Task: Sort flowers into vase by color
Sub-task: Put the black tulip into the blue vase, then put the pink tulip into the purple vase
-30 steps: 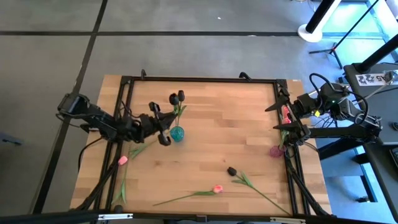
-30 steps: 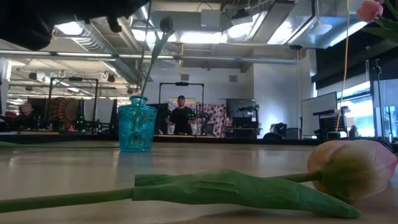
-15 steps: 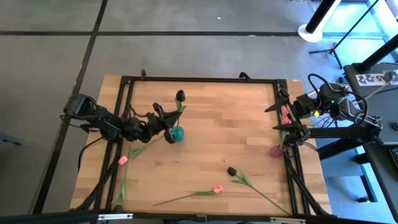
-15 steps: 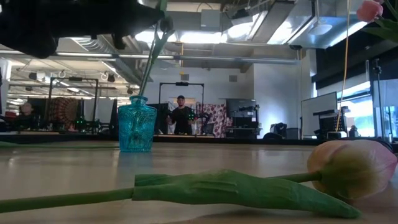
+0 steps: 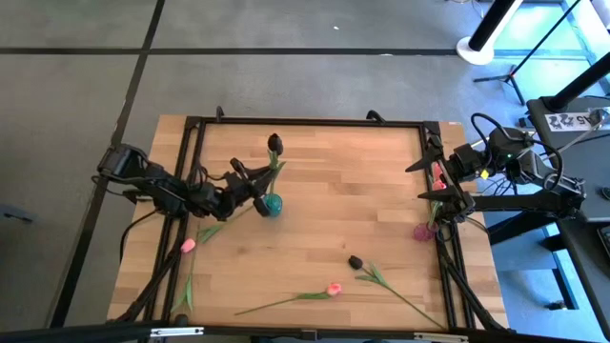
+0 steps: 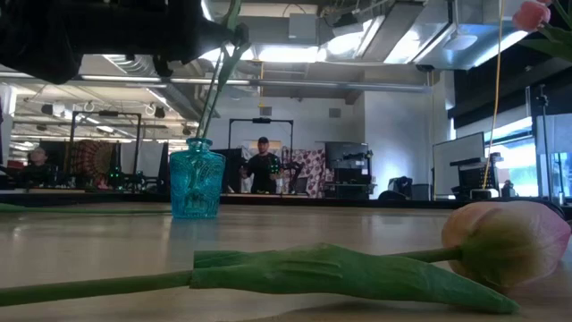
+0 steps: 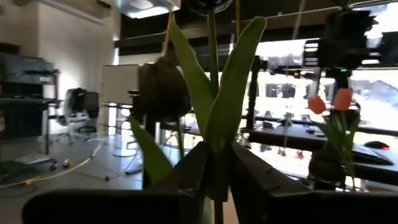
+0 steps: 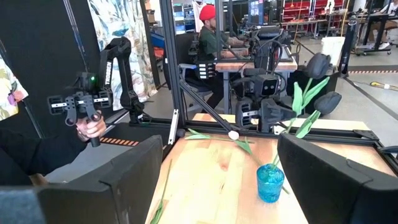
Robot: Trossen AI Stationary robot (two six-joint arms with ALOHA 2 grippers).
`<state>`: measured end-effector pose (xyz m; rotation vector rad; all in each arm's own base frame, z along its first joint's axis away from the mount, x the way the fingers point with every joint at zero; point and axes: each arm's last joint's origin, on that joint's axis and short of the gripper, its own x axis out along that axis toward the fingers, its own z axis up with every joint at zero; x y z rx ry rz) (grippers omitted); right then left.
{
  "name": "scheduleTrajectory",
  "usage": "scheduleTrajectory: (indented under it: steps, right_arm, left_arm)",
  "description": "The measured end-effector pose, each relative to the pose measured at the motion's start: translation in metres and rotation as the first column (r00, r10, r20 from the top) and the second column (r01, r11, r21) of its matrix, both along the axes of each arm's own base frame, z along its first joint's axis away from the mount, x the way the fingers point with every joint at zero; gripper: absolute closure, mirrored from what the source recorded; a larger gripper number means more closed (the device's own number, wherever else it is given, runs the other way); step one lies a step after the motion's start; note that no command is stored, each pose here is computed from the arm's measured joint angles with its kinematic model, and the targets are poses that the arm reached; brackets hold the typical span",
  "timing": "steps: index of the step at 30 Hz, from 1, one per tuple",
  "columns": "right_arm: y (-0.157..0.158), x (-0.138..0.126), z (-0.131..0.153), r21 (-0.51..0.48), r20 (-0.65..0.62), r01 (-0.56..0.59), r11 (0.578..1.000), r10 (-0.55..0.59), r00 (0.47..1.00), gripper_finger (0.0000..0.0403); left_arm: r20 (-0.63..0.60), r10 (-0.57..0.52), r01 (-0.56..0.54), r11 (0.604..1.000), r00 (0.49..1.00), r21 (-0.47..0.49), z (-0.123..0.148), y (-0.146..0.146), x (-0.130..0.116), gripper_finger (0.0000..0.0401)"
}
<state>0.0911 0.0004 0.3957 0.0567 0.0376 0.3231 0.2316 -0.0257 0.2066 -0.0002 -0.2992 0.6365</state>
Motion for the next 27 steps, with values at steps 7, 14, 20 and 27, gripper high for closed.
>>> scheduleTrajectory:
  steps: [7, 14, 20, 27]
  right_arm:
    - [0.0, 0.0, 0.0, 0.026, -0.008, -0.002, 1.0, 0.002, 1.0, 0.0084]
    - [0.0, 0.0, 0.0, 0.025, -0.005, -0.002, 1.0, 0.002, 1.0, 0.0084]
    - [0.001, 0.004, 0.001, 0.035, -0.008, -0.043, 0.998, 0.043, 0.999, 0.0084]
    - [-0.001, 0.022, 0.005, 0.041, 0.023, -0.065, 0.997, 0.064, 0.998, 0.0084]
  left_arm:
    - [-0.034, 0.038, -0.039, 0.999, 0.999, -0.011, 0.003, -0.011, -0.006, 0.0303]
    - [-0.122, 0.043, -0.055, 0.993, 0.992, -0.1, -0.003, -0.023, -0.011, 0.0271]
    - [-0.155, -0.016, -0.014, 0.981, 0.988, -0.192, -0.001, -0.026, -0.021, 0.024]
    - [-0.141, -0.165, 0.13, 0.965, 0.976, -0.226, 0.022, -0.029, -0.048, 0.0221]
